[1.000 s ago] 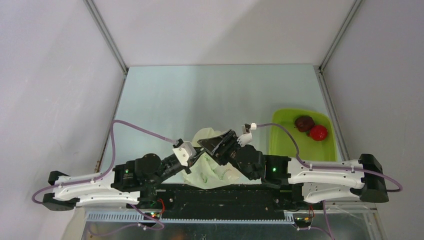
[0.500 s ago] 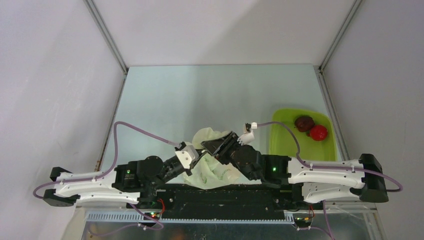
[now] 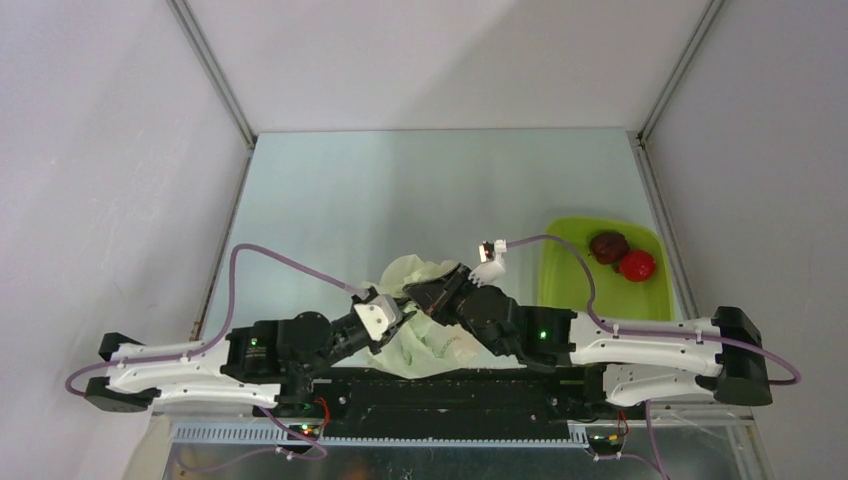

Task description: Place the fake fruits into the plastic bag and tie a complex knot

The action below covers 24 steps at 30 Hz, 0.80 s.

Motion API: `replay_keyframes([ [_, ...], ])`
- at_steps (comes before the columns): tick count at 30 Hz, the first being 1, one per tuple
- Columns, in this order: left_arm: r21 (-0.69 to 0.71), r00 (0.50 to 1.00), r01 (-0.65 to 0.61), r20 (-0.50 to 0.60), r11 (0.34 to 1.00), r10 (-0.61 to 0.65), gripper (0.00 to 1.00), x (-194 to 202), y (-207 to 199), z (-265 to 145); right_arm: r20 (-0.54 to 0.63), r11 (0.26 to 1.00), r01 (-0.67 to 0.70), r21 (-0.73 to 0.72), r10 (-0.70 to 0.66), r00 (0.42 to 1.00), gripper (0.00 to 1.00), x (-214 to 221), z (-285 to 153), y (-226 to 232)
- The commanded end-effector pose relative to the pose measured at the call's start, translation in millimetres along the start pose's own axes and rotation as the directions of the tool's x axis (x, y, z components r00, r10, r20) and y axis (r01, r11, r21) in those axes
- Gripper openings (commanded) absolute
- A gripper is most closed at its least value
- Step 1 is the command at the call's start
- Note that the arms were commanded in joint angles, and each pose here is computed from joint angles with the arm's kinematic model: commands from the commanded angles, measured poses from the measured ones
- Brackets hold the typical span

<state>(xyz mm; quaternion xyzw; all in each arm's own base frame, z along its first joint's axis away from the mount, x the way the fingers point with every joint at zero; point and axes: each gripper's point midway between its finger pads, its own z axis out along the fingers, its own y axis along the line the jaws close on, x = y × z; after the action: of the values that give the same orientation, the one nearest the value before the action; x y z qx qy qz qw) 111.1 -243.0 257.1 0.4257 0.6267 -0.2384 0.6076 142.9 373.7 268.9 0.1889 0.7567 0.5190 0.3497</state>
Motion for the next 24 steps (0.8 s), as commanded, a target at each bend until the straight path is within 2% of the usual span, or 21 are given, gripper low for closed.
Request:
replay_keyframes([
  [1,0.022,0.999,0.036,-0.003,0.999,-0.036,0.52,-19.8,4.1,-14.6,0.058,0.992,0.018,-0.123,-0.011,0.998,0.00,-25.6,-6.0,45.1],
  [2,0.007,0.998,0.058,-0.002,0.998,-0.058,0.69,-22.0,8.3,-18.4,0.067,0.990,0.067,-0.124,-0.059,0.996,0.00,-28.3,-6.6,44.5],
  [3,0.004,0.997,0.072,0.004,0.997,-0.072,0.75,-28.1,13.9,-26.7,0.072,0.986,0.087,-0.140,-0.078,0.994,0.00,-31.7,-9.7,48.6],
  [4,0.009,0.994,0.108,0.025,0.994,-0.108,0.89,-39.2,17.3,-33.0,0.078,0.977,0.156,-0.146,-0.145,0.986,0.00,-33.8,-10.1,48.4],
  [5,0.015,0.993,0.117,0.019,0.993,-0.117,0.96,-38.9,20.0,-40.4,0.085,0.971,0.176,-0.162,-0.164,0.983,0.00,-37.7,-13.0,52.4],
  [7,0.046,0.984,0.172,0.028,0.984,-0.173,0.99,-49.5,22.1,-54.3,0.105,0.935,0.304,-0.185,-0.288,0.952,0.00,-44.3,-15.7,55.1],
  [10,0.070,0.963,0.265,0.042,0.962,-0.268,0.99,-65.7,27.2,-71.5,0.118,0.873,0.420,-0.249,-0.404,0.907,0.00,-53.0,-20.2,64.8],
  [12,0.073,0.947,0.313,0.048,0.947,-0.317,0.99,-70.7,30.4,-78.9,0.140,0.812,0.506,-0.292,-0.487,0.862,0.00,-57.3,-24.6,71.5],
  [15,0.055,0.910,0.398,0.098,0.916,-0.402,0.99,-81.5,38.9,-84.7,0.168,0.672,0.623,-0.400,-0.614,0.771,0.00,-53.2,-34.9,84.6],
  [19,0.065,0.882,0.438,0.163,0.896,-0.443,0.99,-94.6,42.2,-84.5,0.189,0.531,0.658,-0.534,-0.683,0.705,0.00,-55.1,-54.4,96.9],
  [24,0.068,0.884,0.416,0.206,0.907,-0.420,0.99,-100.1,37.0,-70.3,0.199,0.426,0.606,-0.672,-0.684,0.702,0.00,-60.1,-79.7,113.1],
])
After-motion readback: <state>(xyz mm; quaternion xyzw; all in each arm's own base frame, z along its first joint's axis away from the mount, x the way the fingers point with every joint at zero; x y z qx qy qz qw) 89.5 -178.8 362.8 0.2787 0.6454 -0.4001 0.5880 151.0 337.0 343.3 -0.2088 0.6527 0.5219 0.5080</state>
